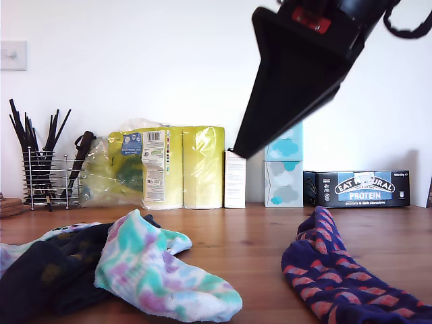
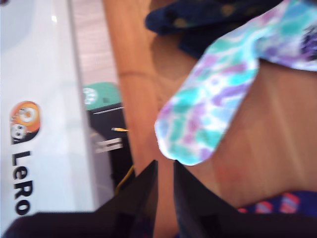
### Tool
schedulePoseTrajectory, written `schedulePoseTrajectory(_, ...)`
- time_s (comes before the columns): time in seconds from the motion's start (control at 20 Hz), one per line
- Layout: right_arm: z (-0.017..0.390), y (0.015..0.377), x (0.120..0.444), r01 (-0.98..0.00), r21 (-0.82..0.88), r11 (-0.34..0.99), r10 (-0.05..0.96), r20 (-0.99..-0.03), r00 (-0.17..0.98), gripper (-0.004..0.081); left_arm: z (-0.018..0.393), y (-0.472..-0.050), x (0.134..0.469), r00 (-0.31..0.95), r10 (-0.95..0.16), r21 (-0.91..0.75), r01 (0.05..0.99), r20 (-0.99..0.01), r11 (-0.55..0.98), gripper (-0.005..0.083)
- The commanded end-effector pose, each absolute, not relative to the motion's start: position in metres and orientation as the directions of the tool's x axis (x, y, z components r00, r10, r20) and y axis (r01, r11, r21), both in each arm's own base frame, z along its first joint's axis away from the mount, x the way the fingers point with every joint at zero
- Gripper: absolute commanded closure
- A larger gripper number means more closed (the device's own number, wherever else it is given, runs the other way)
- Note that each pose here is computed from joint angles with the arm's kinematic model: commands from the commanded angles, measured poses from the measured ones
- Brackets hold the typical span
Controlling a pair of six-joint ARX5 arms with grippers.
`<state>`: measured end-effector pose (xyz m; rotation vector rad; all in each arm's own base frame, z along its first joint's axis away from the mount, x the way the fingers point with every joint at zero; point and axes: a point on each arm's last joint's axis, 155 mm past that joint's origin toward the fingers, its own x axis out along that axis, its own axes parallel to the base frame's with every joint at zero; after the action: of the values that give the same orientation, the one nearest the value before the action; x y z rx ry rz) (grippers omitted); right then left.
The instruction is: Pair up the socks based on colour and pattern, by placing each sock on top of its pair
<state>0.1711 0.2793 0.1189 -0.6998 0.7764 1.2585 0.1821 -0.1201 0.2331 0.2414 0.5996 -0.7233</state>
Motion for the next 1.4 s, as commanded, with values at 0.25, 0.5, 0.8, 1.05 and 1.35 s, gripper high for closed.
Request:
schedulePoseTrajectory(0.25, 0.086, 0.300, 0.177, -0.982, -0.187, 0.025, 0.578, -0.799, 0.167, 0.0540, 0.235, -0.116, 0.172, 0.603, -0.545, -0.006, 0.667, -0.583, 0.745, 0.0793)
schedulePoseTrajectory(0.5, 0.046, 0.308, 0.177, -0.990, -0.143, -0.012, 0.526, -0.843, 0.115, 0.0377, 0.233, -0.116, 0.172, 0.597, -0.543, -0.010, 0.667, -0.590, 0.745, 0.0793)
schedulePoseTrajectory(0.8, 0.020, 0.315, 0.159, -0.992, -0.100, -0.073, 0.484, -0.874, 0.053, 0.0379, 0.233, -0.116, 0.173, 0.598, -0.543, -0.004, 0.670, -0.590, 0.742, 0.0793)
schedulePoseTrajectory(1.05, 0.007, 0.314, 0.172, -0.987, -0.150, -0.051, 0.446, -0.888, 0.112, 0.0707, 0.233, -0.116, 0.172, 0.597, -0.543, -0.005, 0.670, -0.590, 0.742, 0.0793)
schedulePoseTrajectory(1.35, 0.011, 0.318, 0.179, -0.982, -0.183, -0.042, 0.455, -0.879, 0.144, 0.0783, 0.233, -0.116, 0.172, 0.597, -0.543, -0.005, 0.670, -0.590, 0.742, 0.0793)
